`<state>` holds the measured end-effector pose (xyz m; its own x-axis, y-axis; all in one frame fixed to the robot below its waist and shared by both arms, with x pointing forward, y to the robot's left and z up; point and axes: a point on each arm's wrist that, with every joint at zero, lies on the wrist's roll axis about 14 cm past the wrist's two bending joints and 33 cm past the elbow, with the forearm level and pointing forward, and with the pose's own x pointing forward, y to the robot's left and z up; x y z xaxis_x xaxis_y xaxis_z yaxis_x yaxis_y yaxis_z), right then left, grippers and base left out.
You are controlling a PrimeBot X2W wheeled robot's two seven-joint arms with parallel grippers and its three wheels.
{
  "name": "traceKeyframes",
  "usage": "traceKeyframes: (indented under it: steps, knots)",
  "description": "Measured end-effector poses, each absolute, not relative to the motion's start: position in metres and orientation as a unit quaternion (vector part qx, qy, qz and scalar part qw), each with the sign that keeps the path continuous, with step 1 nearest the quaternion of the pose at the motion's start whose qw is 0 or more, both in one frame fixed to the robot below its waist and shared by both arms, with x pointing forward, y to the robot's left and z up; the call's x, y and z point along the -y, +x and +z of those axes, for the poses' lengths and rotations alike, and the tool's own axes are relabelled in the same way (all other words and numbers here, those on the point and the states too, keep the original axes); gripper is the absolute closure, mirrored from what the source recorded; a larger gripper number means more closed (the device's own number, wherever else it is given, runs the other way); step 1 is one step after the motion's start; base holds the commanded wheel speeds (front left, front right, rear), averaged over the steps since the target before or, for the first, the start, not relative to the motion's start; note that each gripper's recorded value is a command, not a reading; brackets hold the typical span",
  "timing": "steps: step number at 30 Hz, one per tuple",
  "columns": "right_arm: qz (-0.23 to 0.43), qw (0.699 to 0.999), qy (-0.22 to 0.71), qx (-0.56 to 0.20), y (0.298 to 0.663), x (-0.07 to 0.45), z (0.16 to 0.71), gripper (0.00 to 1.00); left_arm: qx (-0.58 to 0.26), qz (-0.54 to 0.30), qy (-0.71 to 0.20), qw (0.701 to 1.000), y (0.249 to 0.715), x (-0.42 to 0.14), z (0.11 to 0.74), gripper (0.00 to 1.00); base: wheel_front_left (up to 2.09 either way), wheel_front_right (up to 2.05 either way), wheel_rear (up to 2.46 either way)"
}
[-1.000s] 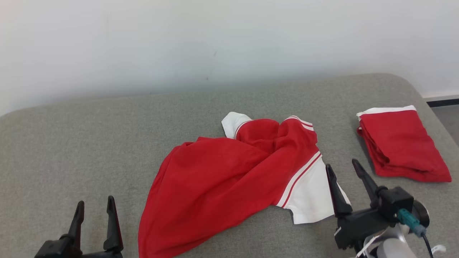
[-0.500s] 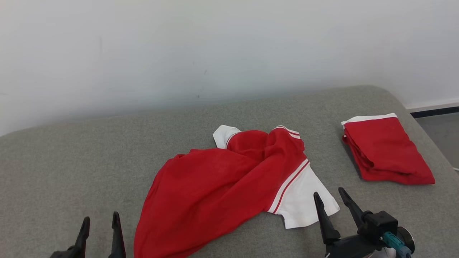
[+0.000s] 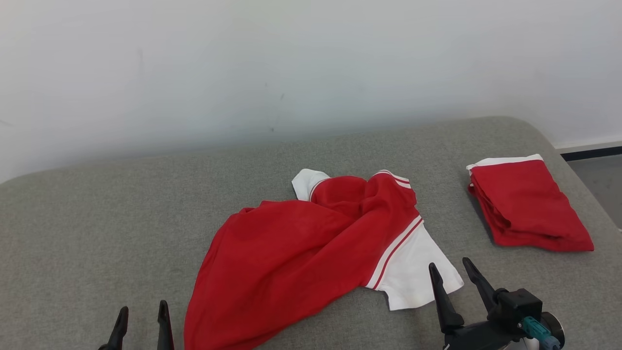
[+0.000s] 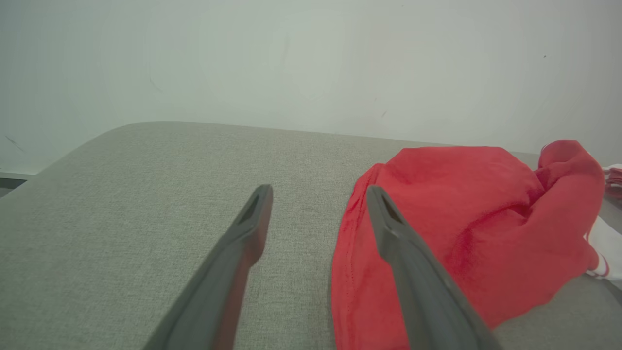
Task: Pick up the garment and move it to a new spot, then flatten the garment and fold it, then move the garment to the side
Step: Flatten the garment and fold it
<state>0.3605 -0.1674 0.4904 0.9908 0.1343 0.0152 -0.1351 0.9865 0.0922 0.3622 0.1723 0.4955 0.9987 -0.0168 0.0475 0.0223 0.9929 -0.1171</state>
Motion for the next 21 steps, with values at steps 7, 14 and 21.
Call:
traceKeyframes:
  steps: [7, 14, 21]
  knots:
    - [0.066, 0.997, 0.050, 0.000, 0.361, 0.166, 0.487, 0.00, 0.020, -0.008, -0.059, 0.998, 0.362, -0.173, 0.493, 0.00, 0.00, 0.00, 0.00]
    - [0.057, 0.997, 0.049, 0.004, 0.369, 0.172, 0.492, 0.00, 0.019, -0.017, -0.054, 0.998, 0.362, -0.168, 0.493, 0.00, 0.00, 0.00, 0.00]
    - [0.034, 0.994, 0.041, -0.097, 0.382, 0.192, 0.463, 0.00, -0.063, -0.049, -0.058, 0.995, 0.355, -0.149, 0.455, 0.00, 0.00, 0.00, 0.00]
